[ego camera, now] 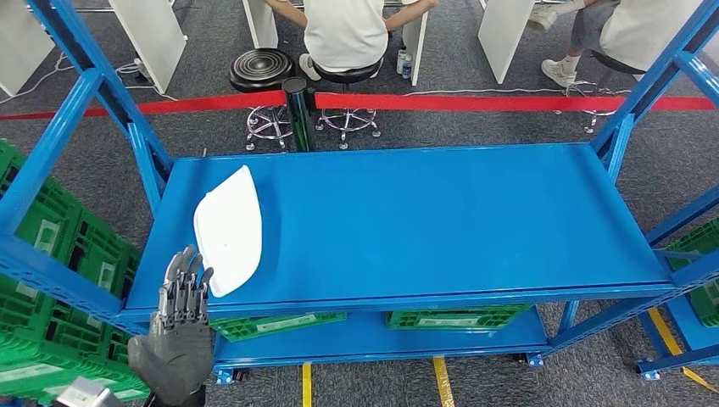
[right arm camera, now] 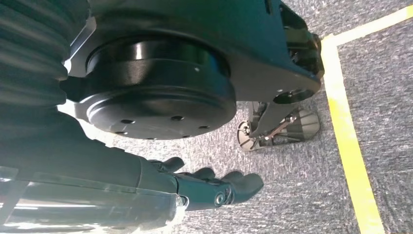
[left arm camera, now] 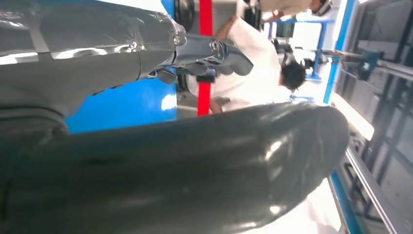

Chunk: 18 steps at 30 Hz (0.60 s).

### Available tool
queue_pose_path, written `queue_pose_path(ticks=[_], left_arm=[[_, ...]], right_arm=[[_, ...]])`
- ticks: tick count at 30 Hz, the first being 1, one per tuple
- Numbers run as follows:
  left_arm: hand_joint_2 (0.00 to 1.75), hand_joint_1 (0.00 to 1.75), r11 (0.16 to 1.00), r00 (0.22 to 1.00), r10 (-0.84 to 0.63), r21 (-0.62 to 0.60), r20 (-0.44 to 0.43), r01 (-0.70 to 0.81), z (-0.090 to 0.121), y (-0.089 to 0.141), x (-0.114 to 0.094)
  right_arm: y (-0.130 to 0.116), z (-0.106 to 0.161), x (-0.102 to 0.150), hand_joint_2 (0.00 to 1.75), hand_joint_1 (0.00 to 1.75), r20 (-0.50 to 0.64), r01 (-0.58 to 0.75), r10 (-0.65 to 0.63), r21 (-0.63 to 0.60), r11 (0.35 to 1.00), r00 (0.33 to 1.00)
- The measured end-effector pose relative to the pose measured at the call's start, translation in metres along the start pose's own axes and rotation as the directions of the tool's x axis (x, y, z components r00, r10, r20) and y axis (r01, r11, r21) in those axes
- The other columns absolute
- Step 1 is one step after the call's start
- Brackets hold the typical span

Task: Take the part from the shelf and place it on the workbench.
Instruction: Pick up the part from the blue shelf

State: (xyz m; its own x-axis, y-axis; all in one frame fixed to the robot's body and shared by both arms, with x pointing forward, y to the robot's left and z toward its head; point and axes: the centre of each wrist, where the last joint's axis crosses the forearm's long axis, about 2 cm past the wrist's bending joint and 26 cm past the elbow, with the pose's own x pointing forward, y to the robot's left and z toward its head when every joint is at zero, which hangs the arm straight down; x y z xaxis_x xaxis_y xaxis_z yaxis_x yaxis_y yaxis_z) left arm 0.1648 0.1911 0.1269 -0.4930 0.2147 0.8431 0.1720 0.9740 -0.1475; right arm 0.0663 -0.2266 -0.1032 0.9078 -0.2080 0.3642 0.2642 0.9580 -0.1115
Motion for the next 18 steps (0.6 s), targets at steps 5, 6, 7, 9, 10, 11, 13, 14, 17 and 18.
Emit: queue_pose_path(ticks=[5, 6, 7, 9, 10, 11, 13, 14, 17, 18], left_arm=[[0.0, 0.0, 1.0, 1.0, -0.004, -0.001, -0.01, 0.004, 0.0027, 0.0014, -0.0004], [0.0, 0.0, 1.0, 1.0, -0.005, -0.001, -0.012, 0.005, 0.0029, 0.0015, -0.0006], [0.0, 0.0, 1.0, 1.0, -0.005, -0.001, -0.014, 0.005, 0.0033, 0.0018, -0.0008], [0.0, 0.0, 1.0, 1.0, -0.006, -0.001, -0.018, 0.006, 0.0042, 0.0022, -0.001], [0.0, 0.0, 1.0, 1.0, -0.006, -0.002, -0.02, 0.006, 0.0048, 0.0022, -0.0009], [0.0, 0.0, 1.0, 1.0, -0.006, -0.002, -0.019, 0.006, 0.0051, 0.0021, -0.0007], [0.0, 0.0, 1.0, 1.0, -0.003, -0.003, -0.018, 0.003, 0.0053, 0.0016, -0.0002], [0.0, 0.0, 1.0, 1.0, -0.002, -0.004, -0.018, 0.002, 0.0053, 0.0013, 0.0], [0.0, 0.0, 1.0, 1.0, -0.001, -0.004, -0.019, 0.0, 0.0059, 0.0009, 0.0003], [0.0, 0.0, 1.0, 1.0, 0.0, -0.004, -0.019, 0.0, 0.006, 0.0009, 0.0003]], right_arm=[[0.0005, 0.0005, -0.0014, 1.75, 0.0, -0.001, -0.007, 0.007, 0.002, 1.0, 1.0], [0.0004, 0.0004, -0.001, 1.75, 0.0, 0.0, -0.009, 0.009, 0.002, 1.0, 1.0], [0.0009, 0.0004, -0.0004, 1.75, 0.0, 0.001, -0.012, 0.012, 0.003, 1.0, 1.0], [0.0017, 0.0006, -0.0003, 1.75, 0.0, 0.002, -0.016, 0.016, 0.006, 1.0, 1.0], [0.002, 0.0007, -0.0006, 1.75, 0.0, 0.001, -0.018, 0.018, 0.007, 1.0, 1.0], [0.0017, 0.0007, -0.0007, 1.75, 0.0, 0.001, -0.019, 0.019, 0.007, 1.0, 1.0], [0.0014, 0.0002, 0.0006, 1.75, 0.0, 0.005, -0.021, 0.021, 0.007, 1.0, 1.0], [0.0013, 0.0001, 0.0009, 1.75, 0.0, 0.005, -0.022, 0.022, 0.007, 1.0, 1.0], [0.0002, 0.0004, -0.0013, 1.75, 0.0, 0.001, -0.023, 0.023, 0.005, 1.0, 1.0], [-0.0002, 0.0004, -0.0018, 1.75, 0.0, 0.0, -0.024, 0.024, 0.004, 1.0, 1.0]])
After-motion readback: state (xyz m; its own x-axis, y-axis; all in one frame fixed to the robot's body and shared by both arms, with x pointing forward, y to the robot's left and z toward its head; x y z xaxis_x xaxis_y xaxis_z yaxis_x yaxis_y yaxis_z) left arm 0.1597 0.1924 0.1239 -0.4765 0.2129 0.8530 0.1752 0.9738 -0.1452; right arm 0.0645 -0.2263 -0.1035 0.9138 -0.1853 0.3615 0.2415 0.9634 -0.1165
